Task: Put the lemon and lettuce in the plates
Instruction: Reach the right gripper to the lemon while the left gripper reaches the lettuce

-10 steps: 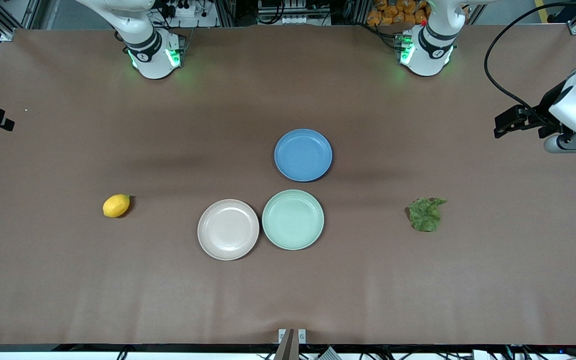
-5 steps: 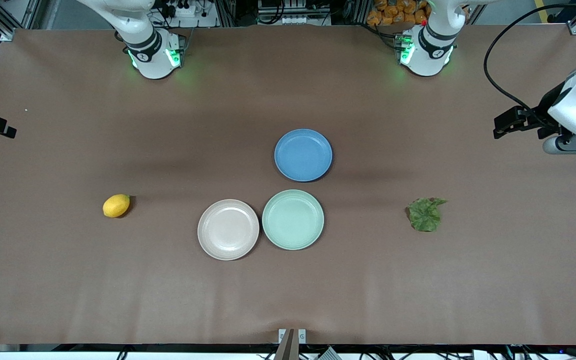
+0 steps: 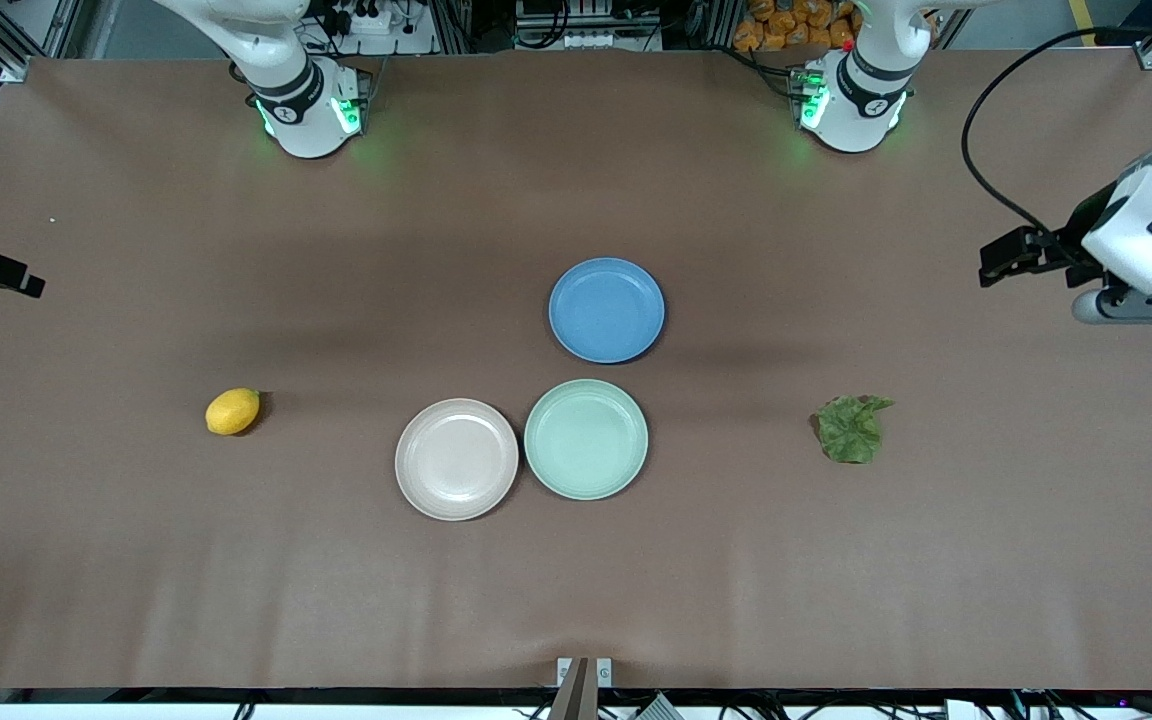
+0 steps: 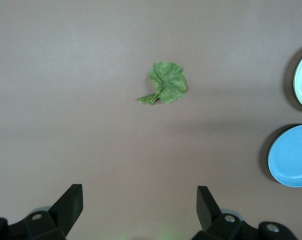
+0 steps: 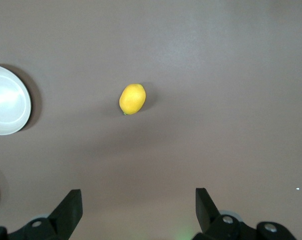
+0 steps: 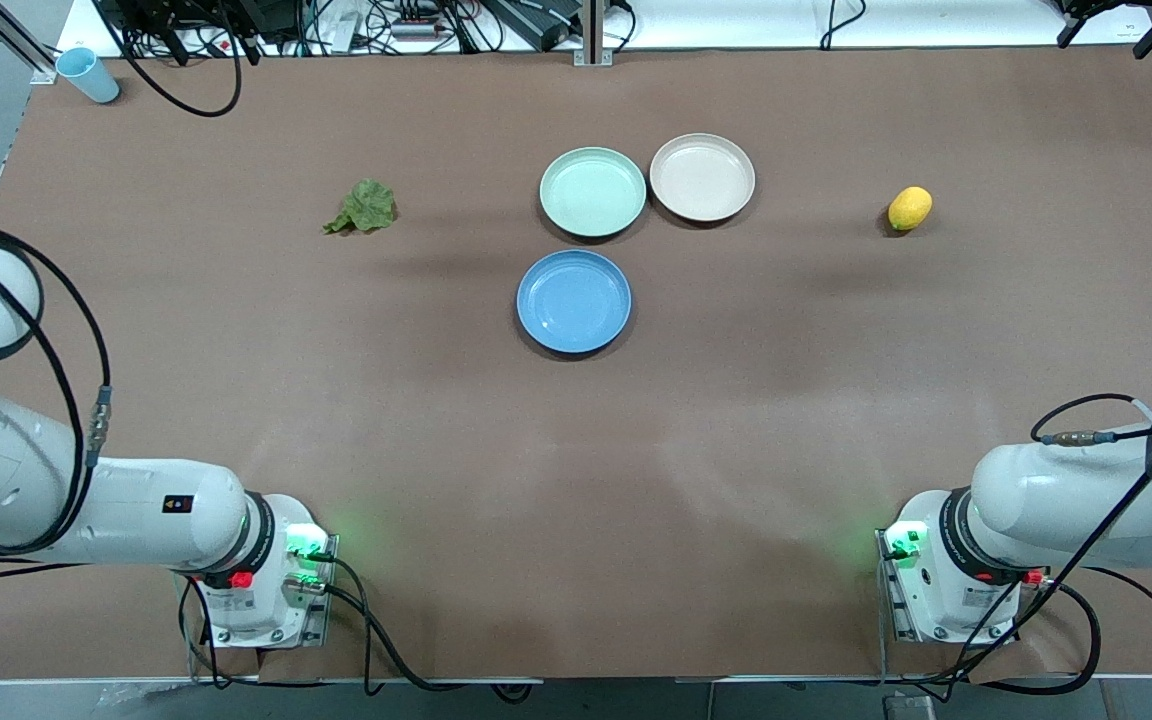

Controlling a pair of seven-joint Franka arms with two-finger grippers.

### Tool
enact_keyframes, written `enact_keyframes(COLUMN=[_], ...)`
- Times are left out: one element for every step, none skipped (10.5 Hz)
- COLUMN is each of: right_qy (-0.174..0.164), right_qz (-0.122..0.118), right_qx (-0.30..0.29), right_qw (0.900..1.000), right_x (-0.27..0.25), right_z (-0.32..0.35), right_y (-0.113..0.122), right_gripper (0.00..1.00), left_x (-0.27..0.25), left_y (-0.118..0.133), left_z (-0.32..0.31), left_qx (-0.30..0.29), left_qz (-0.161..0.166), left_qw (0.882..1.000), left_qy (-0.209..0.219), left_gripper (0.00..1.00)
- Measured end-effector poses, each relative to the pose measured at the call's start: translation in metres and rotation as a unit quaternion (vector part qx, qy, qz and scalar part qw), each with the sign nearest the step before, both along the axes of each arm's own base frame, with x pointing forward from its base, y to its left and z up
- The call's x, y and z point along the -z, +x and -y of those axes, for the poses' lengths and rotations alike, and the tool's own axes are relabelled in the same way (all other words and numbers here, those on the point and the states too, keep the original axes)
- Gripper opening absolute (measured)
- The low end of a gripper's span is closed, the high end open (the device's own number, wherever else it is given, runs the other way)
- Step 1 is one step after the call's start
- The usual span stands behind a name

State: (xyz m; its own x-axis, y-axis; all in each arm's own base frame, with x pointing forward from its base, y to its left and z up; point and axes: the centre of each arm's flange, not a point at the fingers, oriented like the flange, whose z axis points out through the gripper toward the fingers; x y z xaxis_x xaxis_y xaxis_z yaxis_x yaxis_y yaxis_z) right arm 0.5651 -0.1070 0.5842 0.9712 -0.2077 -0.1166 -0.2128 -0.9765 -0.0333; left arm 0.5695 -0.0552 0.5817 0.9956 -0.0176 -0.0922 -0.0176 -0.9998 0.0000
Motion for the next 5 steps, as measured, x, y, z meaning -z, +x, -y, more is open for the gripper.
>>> enact_keyframes(right_qy=[-0.001,-0.002,-0.001,0.01,0.024], right_qz=[0.0,0.002,0.006,0.01,0.013], right_qx=[0.013,0.019,0.024,0.029,0.036], right_qw=[1.0,1.0,1.0,0.999,0.999], right_x=[0.006,0.015,0.026,0.041,0.059], right_z=[0.0,0.0,0.0,-0.001,-0.003], right_y=[0.001,0.003,0.006,0.008,0.01], right_gripper=[1.0,1.0,1.0,1.0,1.0], left_x=[0.009,0.018,0.03,0.044,0.059], left_y=[0.007,0.016,0.023,0.03,0.037], left_z=[0.0,-0.001,-0.001,-0.001,0.0], left_qx=[0.0,0.001,0.001,0.001,0.002], left_qz=[0.004,0.01,0.008,0.004,-0.003], left_qw=[1.0,1.0,1.0,1.0,1.0], left_qy=[0.0,0.005,0.007,0.007,0.007], left_gripper=[1.0,1.0,1.0,1.0,1.0])
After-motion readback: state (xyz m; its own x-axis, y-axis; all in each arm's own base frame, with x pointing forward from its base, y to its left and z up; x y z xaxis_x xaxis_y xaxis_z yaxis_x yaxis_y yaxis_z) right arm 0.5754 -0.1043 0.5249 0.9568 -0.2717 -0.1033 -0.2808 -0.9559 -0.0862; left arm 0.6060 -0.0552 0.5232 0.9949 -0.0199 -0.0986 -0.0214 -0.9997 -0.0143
